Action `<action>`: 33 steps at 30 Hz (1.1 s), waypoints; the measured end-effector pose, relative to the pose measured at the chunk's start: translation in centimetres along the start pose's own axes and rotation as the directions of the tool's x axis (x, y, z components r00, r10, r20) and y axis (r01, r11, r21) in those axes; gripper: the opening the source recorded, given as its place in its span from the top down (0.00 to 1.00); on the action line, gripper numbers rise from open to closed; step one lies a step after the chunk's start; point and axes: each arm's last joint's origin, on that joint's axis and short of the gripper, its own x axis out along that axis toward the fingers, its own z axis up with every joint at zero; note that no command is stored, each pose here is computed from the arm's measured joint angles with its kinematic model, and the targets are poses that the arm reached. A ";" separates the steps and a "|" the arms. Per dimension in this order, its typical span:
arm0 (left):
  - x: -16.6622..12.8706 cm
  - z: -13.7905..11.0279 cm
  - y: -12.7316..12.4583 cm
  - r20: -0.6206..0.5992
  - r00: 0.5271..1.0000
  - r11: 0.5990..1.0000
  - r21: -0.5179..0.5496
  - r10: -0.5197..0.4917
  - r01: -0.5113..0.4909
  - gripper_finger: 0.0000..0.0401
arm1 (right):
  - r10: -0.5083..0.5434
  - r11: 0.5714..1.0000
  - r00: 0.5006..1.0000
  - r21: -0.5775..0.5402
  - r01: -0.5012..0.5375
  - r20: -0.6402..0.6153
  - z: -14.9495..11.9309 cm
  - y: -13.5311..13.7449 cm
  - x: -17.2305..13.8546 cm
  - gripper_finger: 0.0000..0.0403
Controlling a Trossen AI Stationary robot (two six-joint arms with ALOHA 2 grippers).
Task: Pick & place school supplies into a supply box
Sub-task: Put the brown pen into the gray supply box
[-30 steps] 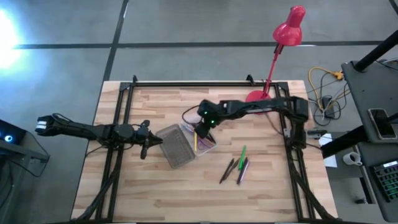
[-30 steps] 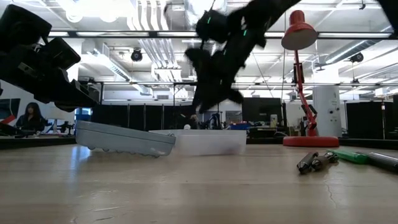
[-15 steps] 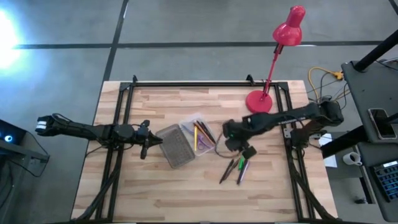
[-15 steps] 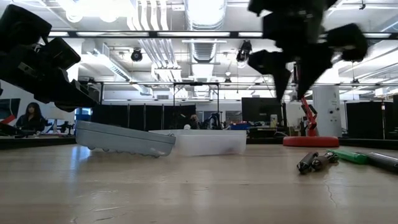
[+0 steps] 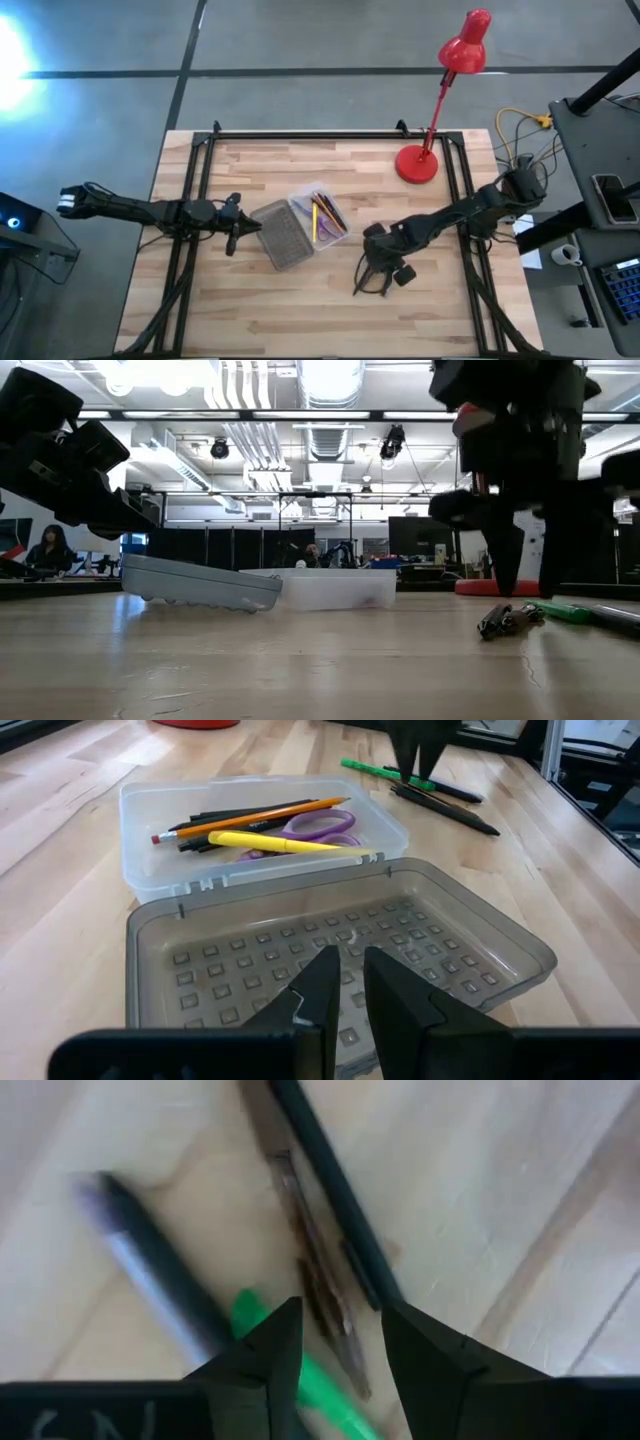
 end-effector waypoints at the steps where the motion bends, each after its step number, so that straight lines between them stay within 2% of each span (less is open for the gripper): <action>1: 0.0 0.0 0.0 0.000 1.000 1.000 0.000 0.000 0.000 0.92 | 0.000 1.000 1.000 0.000 0.000 0.001 0.0 0.0 0.3 0.67; 10: 0.0 0.0 0.0 0.000 1.000 1.000 0.000 0.000 0.000 0.92 | 0.007 1.000 1.000 -0.011 -0.007 -0.020 0.0 0.4 1.9 0.62; 15: 0.0 0.0 0.0 0.000 1.000 1.000 0.000 0.000 0.000 0.92 | 0.011 1.000 1.000 -0.006 -0.011 -0.020 0.1 0.4 2.5 0.64; 19: 0.0 0.0 0.0 0.000 1.000 1.000 0.000 0.000 0.000 0.92 | -0.019 1.000 1.000 -0.008 0.018 -0.022 0.1 0.3 2.6 0.70; 26: 0.0 0.0 0.0 0.000 1.000 1.000 0.000 0.000 0.000 0.92 | -0.046 0.999 0.998 -0.003 0.046 -0.052 0.0 0.3 2.5 0.94; 31: 0.0 0.0 0.0 0.000 1.000 1.000 0.000 0.000 0.000 0.92 | -0.006 0.992 0.995 0.121 0.018 -0.098 -0.2 0.3 0.7 0.94; 33: 0.0 0.0 0.0 0.000 1.000 1.000 0.000 0.000 0.000 0.92 | -0.017 0.980 0.999 0.198 0.022 -0.028 0.1 0.2 -1.1 0.94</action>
